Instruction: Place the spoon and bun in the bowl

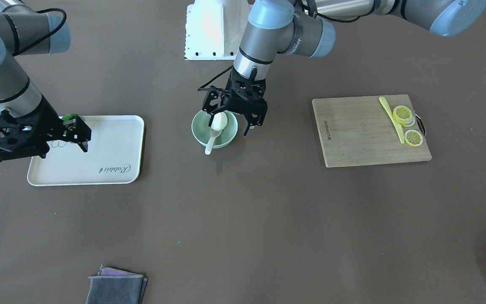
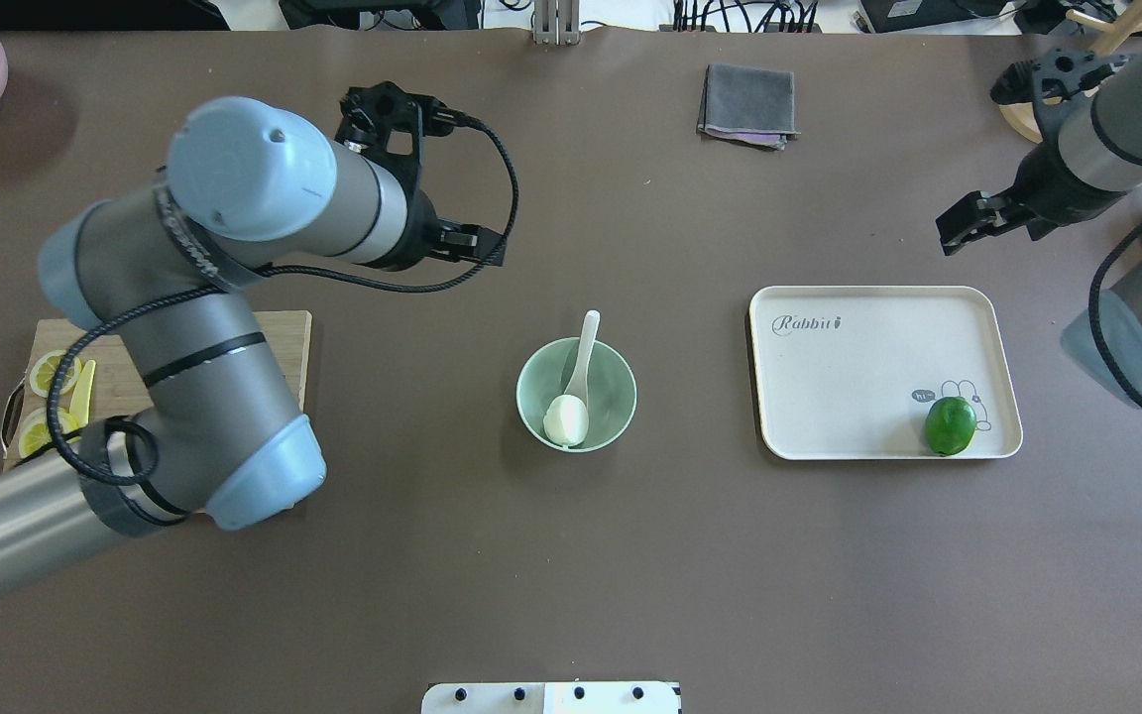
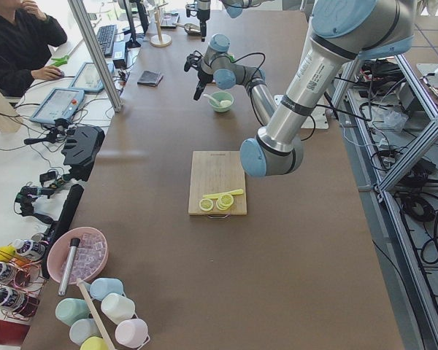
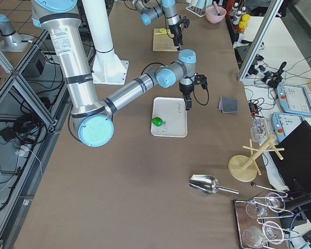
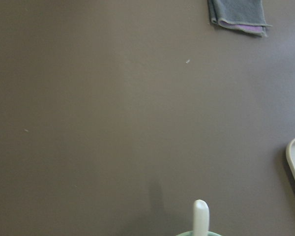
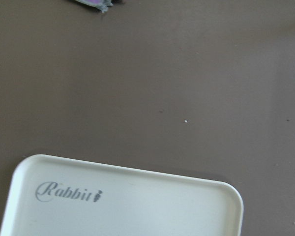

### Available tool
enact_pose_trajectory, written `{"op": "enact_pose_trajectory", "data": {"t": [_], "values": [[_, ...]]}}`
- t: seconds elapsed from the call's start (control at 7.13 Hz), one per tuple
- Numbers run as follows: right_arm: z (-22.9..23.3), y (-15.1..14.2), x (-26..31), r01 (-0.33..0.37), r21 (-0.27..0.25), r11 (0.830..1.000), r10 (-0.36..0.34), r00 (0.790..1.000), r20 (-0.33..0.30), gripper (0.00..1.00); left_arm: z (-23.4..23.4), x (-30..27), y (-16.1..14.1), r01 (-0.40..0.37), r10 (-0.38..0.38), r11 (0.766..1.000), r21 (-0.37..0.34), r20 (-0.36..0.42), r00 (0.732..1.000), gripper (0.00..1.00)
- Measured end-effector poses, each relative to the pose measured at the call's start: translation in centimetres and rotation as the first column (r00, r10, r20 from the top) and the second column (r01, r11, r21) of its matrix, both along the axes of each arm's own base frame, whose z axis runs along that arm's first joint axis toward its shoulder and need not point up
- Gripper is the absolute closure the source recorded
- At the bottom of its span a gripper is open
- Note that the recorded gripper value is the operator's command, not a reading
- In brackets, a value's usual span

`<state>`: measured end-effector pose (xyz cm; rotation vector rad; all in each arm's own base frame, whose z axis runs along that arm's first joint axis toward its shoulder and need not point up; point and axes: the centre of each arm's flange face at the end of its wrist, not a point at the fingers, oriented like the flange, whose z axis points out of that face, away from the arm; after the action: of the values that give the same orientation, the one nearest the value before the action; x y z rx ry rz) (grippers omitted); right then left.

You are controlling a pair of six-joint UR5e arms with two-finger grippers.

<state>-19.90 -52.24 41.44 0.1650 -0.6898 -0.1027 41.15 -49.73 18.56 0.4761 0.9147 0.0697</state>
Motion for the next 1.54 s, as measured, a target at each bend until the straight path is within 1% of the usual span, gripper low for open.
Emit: {"op": "enact_pose_trajectory", "data": {"t": [0.14, 0.28, 0.42, 0.56, 0.7, 0.84, 1.12, 1.4, 1.54], "values": [[3.6, 1.1, 4.1, -0.009, -0.022, 1.0, 0.008, 0.999, -0.032, 0.0, 3.9, -6.2, -3.1, -0.03, 0.03, 1.0, 0.002, 0.064, 0.997, 0.02], [6.8, 2.1, 7.8, -0.022, -0.044, 0.999, 0.019, 0.998, -0.057, 0.0, 8.3, -13.0, -5.9, -0.061, 0.059, 0.998, 0.004, 0.134, 0.989, 0.02], [9.4, 3.2, 11.1, -0.031, -0.064, 0.997, 0.026, 0.997, -0.071, 0.0, 12.1, -19.4, -8.0, -0.071, 0.069, 0.997, 0.004, 0.203, 0.977, 0.02], [11.7, 4.3, 14.1, -0.046, -0.095, 0.994, 0.04, 0.997, -0.068, 0.0, 15.6, -24.9, -9.6, -0.075, 0.072, 0.997, 0.003, 0.263, 0.962, 0.02], [13.3, 5.3, 16.4, -0.071, -0.126, 0.989, 0.064, 0.996, -0.058, 0.0, 19.2, -29.8, -10.3, -0.077, 0.075, 0.997, -0.005, 0.304, 0.95, 0.02], [14.4, 6.0, 18.0, -0.083, -0.147, 0.986, 0.078, 0.996, -0.043, 0.0, 22.3, -33.8, -10.2, -0.076, 0.08, 0.997, -0.025, 0.316, 0.945, 0.02], [16.1, 7.6, 20.3, -0.058, -0.146, 0.988, 0.057, 0.998, -0.012, 0.0, 28.3, -39.4, -8.7, -0.05, 0.071, 0.996, -0.073, 0.305, 0.95, 0.02], [17.8, 9.3, 21.8, -0.04, -0.148, 0.988, 0.039, 0.999, -0.01, 0.0, 33.1, -41.3, -6.4, -0.033, 0.064, 0.994, -0.106, 0.305, 0.95, 0.02], [18.2, 9.8, 22.3, -0.043, -0.155, 0.987, 0.042, 0.999, -0.007, 0.0, 34.8, -41.8, -5.5, -0.027, 0.067, 0.991, -0.132, 0.306, 0.95, 0.02]]}}
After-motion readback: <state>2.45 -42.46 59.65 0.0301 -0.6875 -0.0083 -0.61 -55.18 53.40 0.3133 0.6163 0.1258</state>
